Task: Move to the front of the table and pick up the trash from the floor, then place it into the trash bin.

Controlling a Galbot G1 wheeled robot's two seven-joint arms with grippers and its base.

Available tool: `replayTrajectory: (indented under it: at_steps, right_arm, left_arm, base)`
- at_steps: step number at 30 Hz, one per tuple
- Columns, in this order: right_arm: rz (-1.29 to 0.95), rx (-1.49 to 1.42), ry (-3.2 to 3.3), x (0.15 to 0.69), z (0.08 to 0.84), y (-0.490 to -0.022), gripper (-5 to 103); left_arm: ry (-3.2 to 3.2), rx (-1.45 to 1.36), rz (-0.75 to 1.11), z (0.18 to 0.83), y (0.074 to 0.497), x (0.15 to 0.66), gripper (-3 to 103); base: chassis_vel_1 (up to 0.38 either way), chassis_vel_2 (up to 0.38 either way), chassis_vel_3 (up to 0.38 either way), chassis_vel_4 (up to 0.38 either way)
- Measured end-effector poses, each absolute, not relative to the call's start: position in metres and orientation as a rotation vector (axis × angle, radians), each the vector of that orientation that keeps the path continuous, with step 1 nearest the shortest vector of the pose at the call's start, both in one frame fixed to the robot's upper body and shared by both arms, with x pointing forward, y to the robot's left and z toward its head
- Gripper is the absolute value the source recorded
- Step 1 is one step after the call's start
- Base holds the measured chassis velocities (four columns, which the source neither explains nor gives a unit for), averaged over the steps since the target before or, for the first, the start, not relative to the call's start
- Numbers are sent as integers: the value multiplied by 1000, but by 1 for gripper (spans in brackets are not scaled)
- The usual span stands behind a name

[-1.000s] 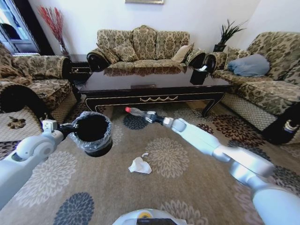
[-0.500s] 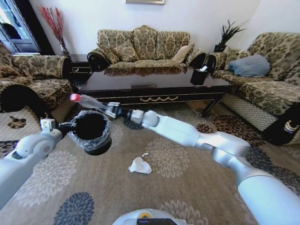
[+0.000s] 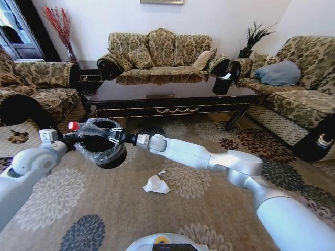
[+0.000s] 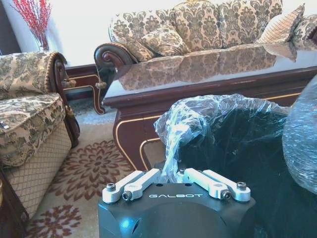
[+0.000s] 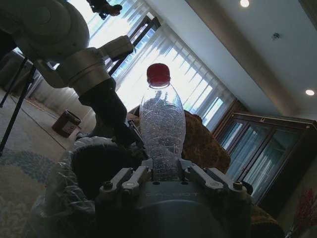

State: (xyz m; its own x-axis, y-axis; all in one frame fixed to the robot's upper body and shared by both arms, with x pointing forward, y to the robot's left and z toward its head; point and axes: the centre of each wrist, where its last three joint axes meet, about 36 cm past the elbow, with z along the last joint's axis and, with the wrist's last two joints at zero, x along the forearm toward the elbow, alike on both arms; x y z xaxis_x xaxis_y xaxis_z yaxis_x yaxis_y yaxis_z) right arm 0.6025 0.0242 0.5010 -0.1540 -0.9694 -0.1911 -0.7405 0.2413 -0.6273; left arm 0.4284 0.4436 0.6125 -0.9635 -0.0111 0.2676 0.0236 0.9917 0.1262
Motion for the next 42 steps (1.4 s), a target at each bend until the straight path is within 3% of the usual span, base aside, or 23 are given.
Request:
replayTrajectory:
  at_steps: [1, 5, 10, 13, 19, 28, 30, 34, 38, 42]
  right_arm:
    - [-533, -1553, 1963, 603, 502, 23, 29]
    - [-533, -1552, 1960, 602, 505, 22, 40]
    - [-525, -1549, 1947, 598, 515, 18, 61]
    - [-521, -1544, 1947, 598, 518, 16, 67]
    - [-510, -1538, 1948, 594, 522, 10, 94]
    - [-535, -1464, 2002, 607, 535, -28, 100]
    - [-614, -1409, 2101, 618, 532, -70, 100]
    - [-678, -1407, 2170, 623, 527, -101, 100]
    - [-781, -1480, 2305, 630, 497, -167, 100]
    - [-834, -1490, 2373, 632, 467, -194, 100]
  left_arm:
    - [-2867, -10, -187, 614, 444, 428, 4]
    - [-2869, -12, -189, 616, 444, 427, 4]
    - [-2868, -11, -191, 616, 444, 427, 4]
    - [-2866, -10, -191, 616, 444, 427, 4]
    - [-2865, -11, -192, 615, 443, 426, 4]
    - [-2871, 5, -196, 618, 446, 424, 4]
    - [-2875, 15, -199, 621, 449, 423, 4]
    - [-2880, 20, -198, 624, 450, 423, 4]
    - [-2883, 31, -201, 629, 455, 423, 4]
    - [-2882, 38, -204, 631, 457, 422, 4]
  base:
    - [0, 0, 0, 0]
    - [0, 0, 0, 0]
    - [0, 0, 0, 0]
    - [0, 0, 0, 0]
    - [0, 0, 0, 0]
    - [0, 0, 0, 0]
    - [0, 0, 0, 0]
    - [0, 0, 0, 0]
    - [0, 0, 0, 0]
    - [0, 0, 0, 0]
